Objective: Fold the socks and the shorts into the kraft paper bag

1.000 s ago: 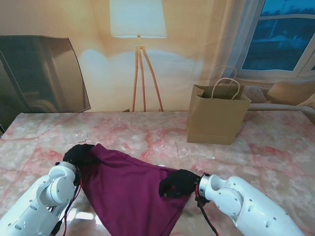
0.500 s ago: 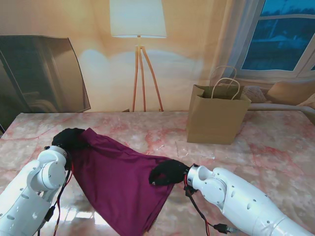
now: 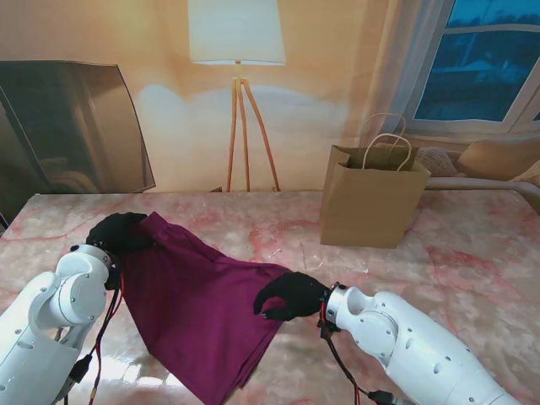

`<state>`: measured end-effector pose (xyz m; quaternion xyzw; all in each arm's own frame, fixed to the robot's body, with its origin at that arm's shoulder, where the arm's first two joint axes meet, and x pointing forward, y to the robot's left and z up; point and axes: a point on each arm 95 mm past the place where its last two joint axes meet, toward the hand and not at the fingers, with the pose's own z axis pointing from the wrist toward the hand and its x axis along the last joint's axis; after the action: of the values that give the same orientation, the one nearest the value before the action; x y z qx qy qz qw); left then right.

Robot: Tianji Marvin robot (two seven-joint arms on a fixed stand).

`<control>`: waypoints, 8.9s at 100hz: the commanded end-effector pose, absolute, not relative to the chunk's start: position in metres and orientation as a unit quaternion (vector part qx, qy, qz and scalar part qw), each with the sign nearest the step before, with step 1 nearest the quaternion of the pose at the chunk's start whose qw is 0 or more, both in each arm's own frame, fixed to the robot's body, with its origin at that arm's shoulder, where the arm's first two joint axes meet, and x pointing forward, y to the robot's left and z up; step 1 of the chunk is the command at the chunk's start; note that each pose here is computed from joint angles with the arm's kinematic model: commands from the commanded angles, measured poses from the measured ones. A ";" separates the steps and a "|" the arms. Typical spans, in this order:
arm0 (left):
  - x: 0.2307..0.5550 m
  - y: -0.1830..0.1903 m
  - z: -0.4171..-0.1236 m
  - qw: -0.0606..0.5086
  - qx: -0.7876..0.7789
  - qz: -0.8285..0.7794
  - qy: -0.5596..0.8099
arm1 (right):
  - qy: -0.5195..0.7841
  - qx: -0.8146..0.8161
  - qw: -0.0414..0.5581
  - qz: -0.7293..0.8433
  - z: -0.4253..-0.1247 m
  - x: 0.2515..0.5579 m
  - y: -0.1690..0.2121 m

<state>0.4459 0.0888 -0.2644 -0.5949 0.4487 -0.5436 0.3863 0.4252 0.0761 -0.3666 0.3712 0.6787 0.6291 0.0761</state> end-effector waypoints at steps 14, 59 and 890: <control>0.431 0.064 -0.265 0.354 -0.604 -0.559 0.446 | 0.704 0.385 0.056 0.594 -0.384 0.419 0.067; 0.389 0.000 -0.283 0.300 -0.604 -0.580 0.456 | 0.724 0.393 0.043 0.565 -0.400 0.420 0.067; 0.322 0.009 -0.358 0.192 -0.445 -0.659 0.576 | 0.697 0.118 0.111 0.699 -0.401 0.419 0.117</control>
<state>0.3208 0.0122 -0.3599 -0.4445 0.5698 -0.6640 0.1920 0.4238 0.1209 -0.3939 0.1169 0.6864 0.7083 0.1167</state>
